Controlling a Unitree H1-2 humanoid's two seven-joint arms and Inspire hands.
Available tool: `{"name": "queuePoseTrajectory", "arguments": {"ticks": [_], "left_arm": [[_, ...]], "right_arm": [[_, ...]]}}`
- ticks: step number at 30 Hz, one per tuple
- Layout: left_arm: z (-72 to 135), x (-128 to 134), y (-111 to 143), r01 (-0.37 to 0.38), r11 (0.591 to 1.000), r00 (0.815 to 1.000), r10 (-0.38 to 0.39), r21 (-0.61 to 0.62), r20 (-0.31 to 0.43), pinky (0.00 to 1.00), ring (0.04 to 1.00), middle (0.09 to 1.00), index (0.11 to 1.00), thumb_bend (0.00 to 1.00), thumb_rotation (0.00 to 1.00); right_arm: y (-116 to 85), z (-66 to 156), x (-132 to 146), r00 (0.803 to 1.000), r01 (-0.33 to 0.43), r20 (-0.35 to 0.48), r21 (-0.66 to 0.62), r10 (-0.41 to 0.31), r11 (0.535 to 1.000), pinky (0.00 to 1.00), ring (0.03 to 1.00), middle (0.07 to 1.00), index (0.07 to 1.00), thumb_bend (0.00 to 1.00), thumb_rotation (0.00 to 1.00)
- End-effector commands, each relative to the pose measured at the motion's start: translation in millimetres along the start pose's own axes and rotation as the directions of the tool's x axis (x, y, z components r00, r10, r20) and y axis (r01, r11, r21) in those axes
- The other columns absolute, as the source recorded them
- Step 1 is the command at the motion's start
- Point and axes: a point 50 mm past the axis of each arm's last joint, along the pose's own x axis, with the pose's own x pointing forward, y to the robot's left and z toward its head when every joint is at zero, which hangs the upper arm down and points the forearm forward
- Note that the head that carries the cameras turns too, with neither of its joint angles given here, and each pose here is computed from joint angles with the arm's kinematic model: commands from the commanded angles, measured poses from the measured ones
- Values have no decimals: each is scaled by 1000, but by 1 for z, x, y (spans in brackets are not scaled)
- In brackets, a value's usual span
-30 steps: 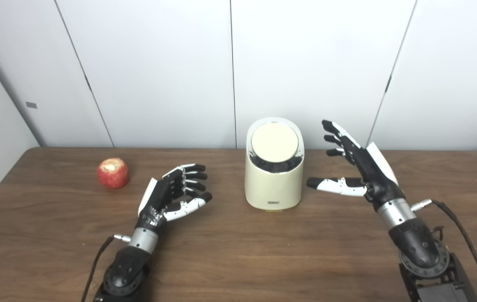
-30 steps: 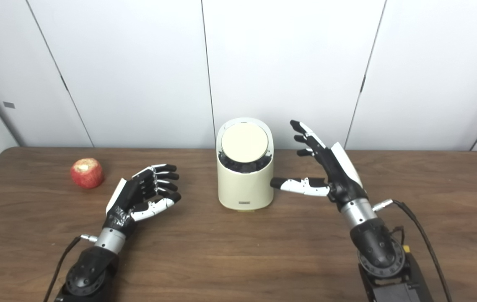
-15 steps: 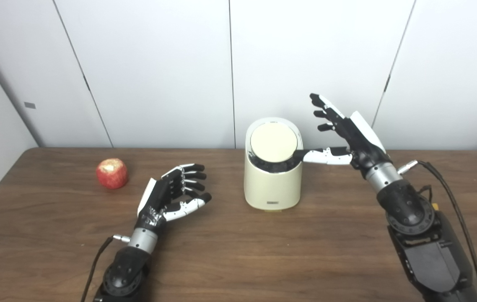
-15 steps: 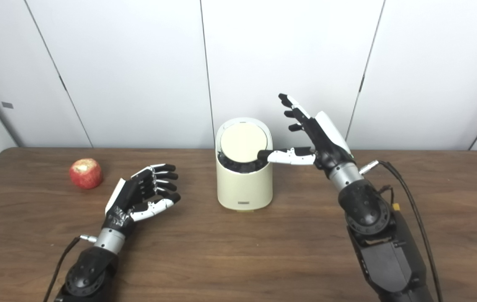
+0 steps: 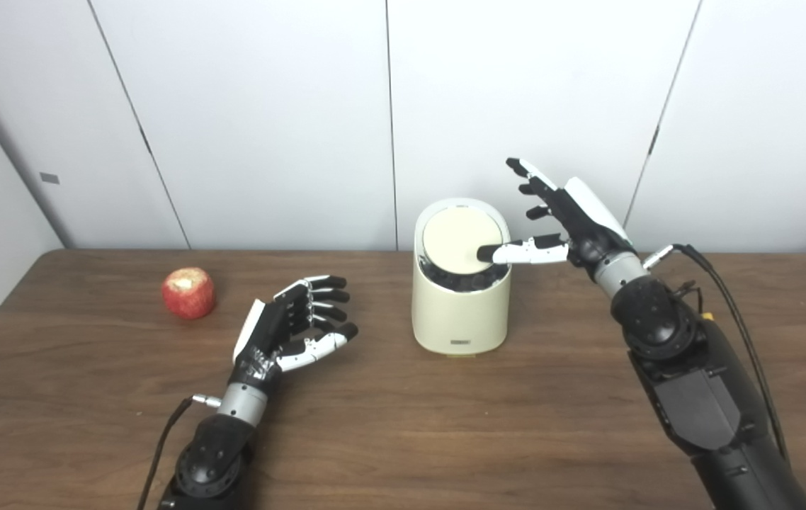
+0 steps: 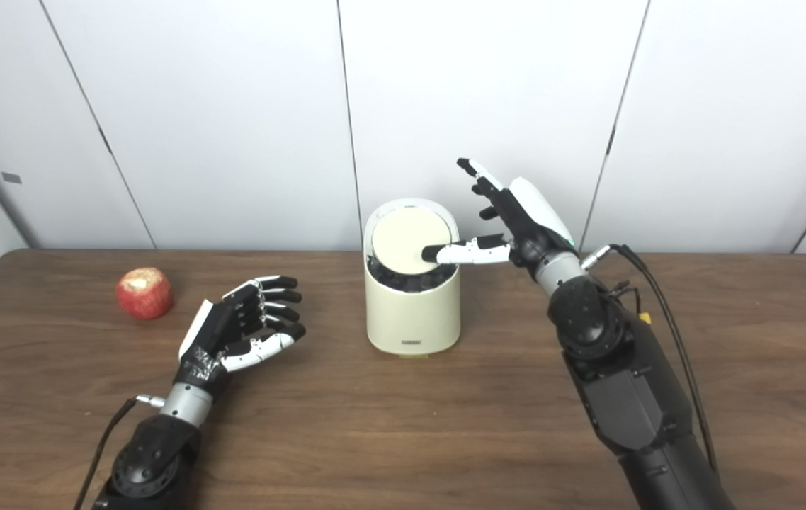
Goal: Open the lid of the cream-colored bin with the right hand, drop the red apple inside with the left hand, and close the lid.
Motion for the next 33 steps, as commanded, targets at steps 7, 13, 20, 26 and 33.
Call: {"name": "queuePoseTrajectory", "arguments": {"ticks": [7,13,20,26,33], "left_arm": [[1,3,-5,-7,1000,1000,7,1,19,491,597,683,731,644,90],[1,3,-7,-9,1000,1000,9,6,21,489,593,686,729,631,76],[1,4,-8,-7,1000,1000,7,-8,28,483,589,685,728,626,55],[2,3,-7,-13,1000,1000,13,-12,25,485,595,685,732,639,84],[3,1,-6,-11,1000,1000,11,-14,24,490,604,689,736,647,104]], "right_arm": [[-12,37,22,994,51,97,-55,-45,997,782,914,949,952,798,399],[-9,45,27,993,37,111,-67,-30,997,825,932,949,950,815,407],[-8,48,31,994,28,110,-104,-17,994,806,913,937,942,833,424],[-6,50,32,996,15,85,-158,-2,987,771,895,924,935,835,391],[-7,44,30,999,-5,46,-173,13,985,784,907,929,933,817,340]]}}
